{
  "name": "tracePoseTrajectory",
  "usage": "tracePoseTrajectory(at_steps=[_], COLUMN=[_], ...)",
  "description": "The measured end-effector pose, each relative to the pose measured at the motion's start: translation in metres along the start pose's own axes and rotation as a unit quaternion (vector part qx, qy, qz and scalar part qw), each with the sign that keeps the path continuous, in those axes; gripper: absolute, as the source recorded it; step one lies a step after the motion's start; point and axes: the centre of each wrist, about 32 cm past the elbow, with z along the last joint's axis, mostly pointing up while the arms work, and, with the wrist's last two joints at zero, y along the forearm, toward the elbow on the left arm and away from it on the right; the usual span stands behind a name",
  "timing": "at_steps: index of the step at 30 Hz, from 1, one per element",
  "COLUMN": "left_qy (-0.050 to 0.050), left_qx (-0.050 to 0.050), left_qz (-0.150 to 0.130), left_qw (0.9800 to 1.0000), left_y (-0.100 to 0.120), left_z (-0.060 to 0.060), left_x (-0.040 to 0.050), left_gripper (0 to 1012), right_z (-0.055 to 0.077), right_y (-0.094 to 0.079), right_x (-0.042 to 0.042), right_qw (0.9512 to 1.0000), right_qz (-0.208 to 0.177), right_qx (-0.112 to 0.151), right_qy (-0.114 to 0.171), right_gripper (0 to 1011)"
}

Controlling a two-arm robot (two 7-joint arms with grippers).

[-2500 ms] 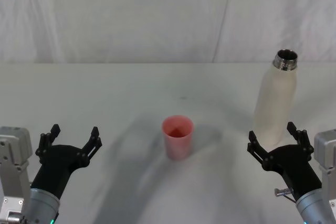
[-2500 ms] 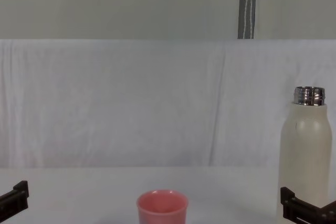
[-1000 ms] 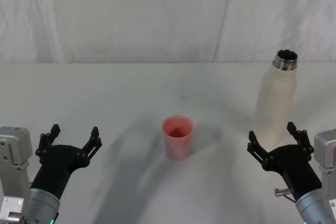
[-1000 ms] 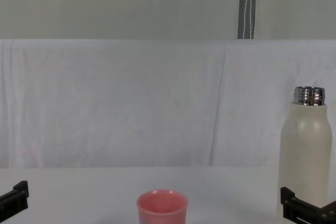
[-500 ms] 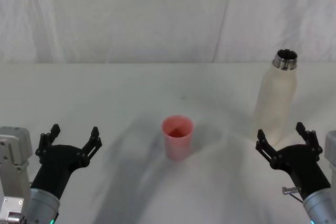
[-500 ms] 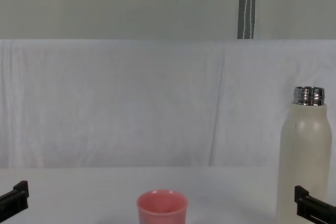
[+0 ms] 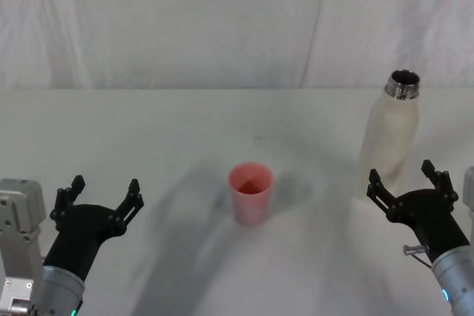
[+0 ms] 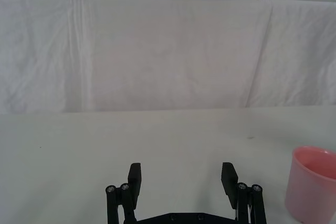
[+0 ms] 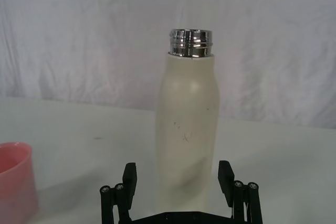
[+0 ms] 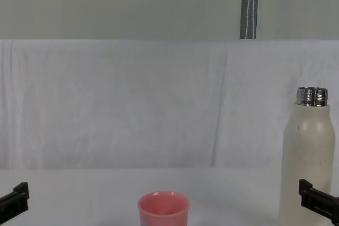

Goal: Grasp the thermos with one hand and pour water into the cup lid.

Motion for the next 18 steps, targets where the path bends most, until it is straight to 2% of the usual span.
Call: tracePoseTrajectory(at_steps=[9,18], left_qy=[0.0,0.0], left_qx=[0.0,0.0], left_qz=[0.0,0.0], left_qw=[1.0,1.0], left_y=[0.0,0.0], left_z=[0.0,0.0], left_x=[0.0,0.0], left_gripper=[1001,1001], right_z=[-0.003,-0.005], right_y=[0.015,0.025], right_x=[0.0056,0.0071], right_qw=[1.0,0.9998], right_qz=[-0.003,-0.004], right_qx=[0.002,0.005], right_qy=[0.007,0.017], right_gripper=[1001,1001])
